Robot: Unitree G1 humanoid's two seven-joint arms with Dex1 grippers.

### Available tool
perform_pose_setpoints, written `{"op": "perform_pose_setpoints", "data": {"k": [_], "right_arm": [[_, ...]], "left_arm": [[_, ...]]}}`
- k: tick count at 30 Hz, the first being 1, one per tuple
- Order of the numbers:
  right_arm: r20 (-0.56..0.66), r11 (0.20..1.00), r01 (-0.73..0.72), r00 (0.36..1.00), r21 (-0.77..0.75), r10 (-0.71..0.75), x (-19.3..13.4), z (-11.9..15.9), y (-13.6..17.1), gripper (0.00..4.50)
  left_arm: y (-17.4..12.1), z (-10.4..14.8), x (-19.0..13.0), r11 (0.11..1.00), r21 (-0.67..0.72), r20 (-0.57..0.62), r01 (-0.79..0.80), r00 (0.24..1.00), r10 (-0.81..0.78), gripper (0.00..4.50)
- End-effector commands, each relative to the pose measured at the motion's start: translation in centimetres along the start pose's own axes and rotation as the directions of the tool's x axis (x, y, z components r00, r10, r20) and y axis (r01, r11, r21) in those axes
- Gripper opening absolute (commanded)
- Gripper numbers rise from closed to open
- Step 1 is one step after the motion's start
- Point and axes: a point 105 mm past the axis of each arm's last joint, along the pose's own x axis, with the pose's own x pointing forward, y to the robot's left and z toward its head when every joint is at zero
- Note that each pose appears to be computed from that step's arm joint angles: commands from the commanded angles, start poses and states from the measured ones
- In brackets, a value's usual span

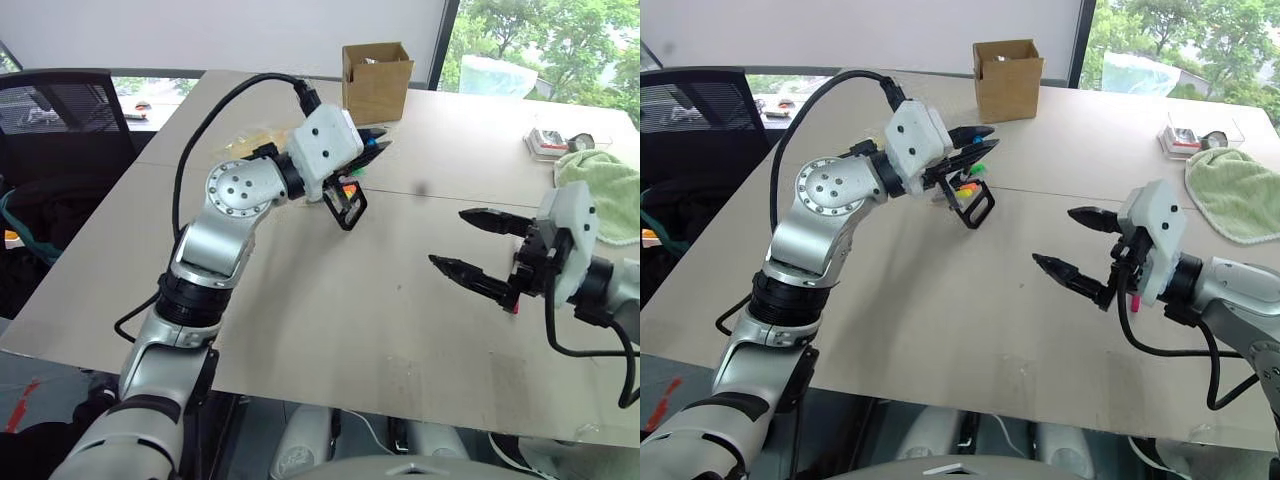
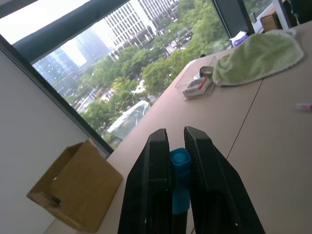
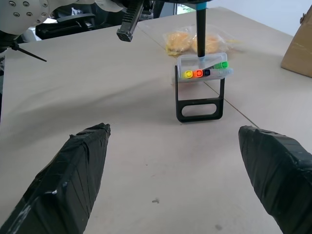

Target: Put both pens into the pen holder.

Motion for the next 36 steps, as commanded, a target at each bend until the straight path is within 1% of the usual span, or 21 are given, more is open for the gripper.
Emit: {"op": "perform_pose_setpoints", "data": {"k": [1,2,3,4,5,6,8,9,10,11,13,15,17,22,25,27,29,31,32,33,36], "right_arm": [[0.043,0.998,0.012,0.999,-0.056,-0.010,-0.4,1.4,0.2,4.47],[0.042,0.998,0.013,0.999,-0.056,-0.010,-0.4,1.4,0.2,4.47],[0.041,0.998,0.014,0.999,-0.055,-0.012,-0.3,1.3,0.1,4.50],[0.039,0.998,0.016,0.999,-0.056,-0.014,-0.3,1.3,0.1,4.50],[0.037,0.998,0.020,0.999,-0.056,-0.018,-0.2,1.3,0.1,4.50],[0.033,0.998,0.030,0.999,-0.059,-0.028,-0.2,1.2,-0.1,4.50],[0.014,0.996,0.061,0.998,-0.059,-0.060,-0.3,0.9,-0.5,4.50],[-0.007,0.994,0.091,0.996,-0.058,-0.091,-0.3,0.5,-1.0,4.50],[-0.046,0.990,0.135,0.989,-0.047,-0.138,-0.4,-0.2,-1.8,4.50],[-0.086,0.982,0.184,0.979,-0.044,-0.187,-0.5,-0.9,-2.6,4.50],[-0.189,0.945,0.325,0.926,-0.036,-0.326,-1.2,-3.0,-4.9,4.50],[-0.289,0.894,0.445,0.850,-0.054,-0.440,-2.2,-5.0,-6.9,4.50],[-0.375,0.839,0.542,0.770,-0.039,-0.515,-3.4,-7.0,-8.3,4.50],[-0.540,0.758,0.652,0.639,0.001,-0.548,-4.8,-11.2,-8.8,4.50],[-0.584,0.740,0.673,0.609,0.021,-0.538,-5.0,-12.5,-8.5,4.50],[-0.631,0.714,0.698,0.578,0.054,-0.517,-5.4,-14.1,-7.9,4.50],[-0.657,0.703,0.709,0.558,0.058,-0.508,-5.7,-15.0,-7.6,4.50],[-0.682,0.689,0.721,0.542,0.076,-0.492,-6.1,-15.6,-7.2,3.97],[-0.689,0.690,0.720,0.538,0.077,-0.485,-6.2,-15.8,-7.0,3.51],[-0.697,0.690,0.718,0.538,0.086,-0.474,-6.4,-16.0,-6.8,3.26],[-0.704,0.688,0.719,0.537,0.094,-0.465,-6.6,-16.2,-6.5,2.01]], "left_arm": [[0.7,-0.2,-0.1,0.999,0.030,-0.028,-0.040,0.999,0.041,0.00],[0.8,-0.3,0.0,0.999,0.014,-0.028,-0.050,0.998,0.051,0.00],[0.8,-0.3,0.0,0.999,0.002,-0.017,-0.054,0.998,0.054,0.75],[1.0,-0.1,0.0,0.998,0.001,-0.001,-0.067,0.998,0.067,1.01],[1.2,0.2,0.1,0.997,-0.005,0.018,-0.082,0.996,0.082,1.43],[1.4,0.3,0.1,0.995,-0.006,0.028,-0.097,0.995,0.097,1.99],[1.4,0.6,0.0,0.995,-0.018,0.050,-0.100,0.994,0.101,2.67],[1.2,0.9,-0.1,0.995,-0.043,0.070,-0.086,0.994,0.089,3.18],[1.1,1.1,-0.3,0.992,-0.099,0.092,-0.072,0.992,0.082,3.53],[0.9,1.2,-0.5,0.987,-0.150,0.110,-0.056,0.991,0.073,3.53],[-0.1,1.6,-1.2,0.953,-0.302,0.158,0.034,0.987,0.015,3.53],[-1.2,2.0,-2.4,0.891,-0.431,0.216,0.143,0.975,-0.052,3.53],[-2.7,2.2,-3.8,0.831,-0.492,0.248,0.258,0.957,-0.151,3.53],[-5.4,1.9,-6.6,0.713,-0.571,0.255,0.407,0.913,-0.318,3.53],[-6.4,1.7,-7.3,0.683,-0.578,0.243,0.447,0.893,-0.379,3.53],[-7.3,1.1,-7.9,0.677,-0.572,0.212,0.464,0.880,-0.424,3.53],[-7.7,0.8,-8.0,0.675,-0.570,0.201,0.468,0.876,-0.438,3.53],[-7.9,0.7,-8.1,0.684,-0.559,0.191,0.468,0.876,-0.443,3.59],[-8.0,0.6,-8.0,0.687,-0.556,0.189,0.468,0.876,-0.444,3.59],[-8.1,0.5,-7.9,0.692,-0.550,0.185,0.467,0.876,-0.444,3.59],[-8.2,0.5,-7.7,0.700,-0.541,0.188,0.466,0.878,-0.440,3.59]]}}
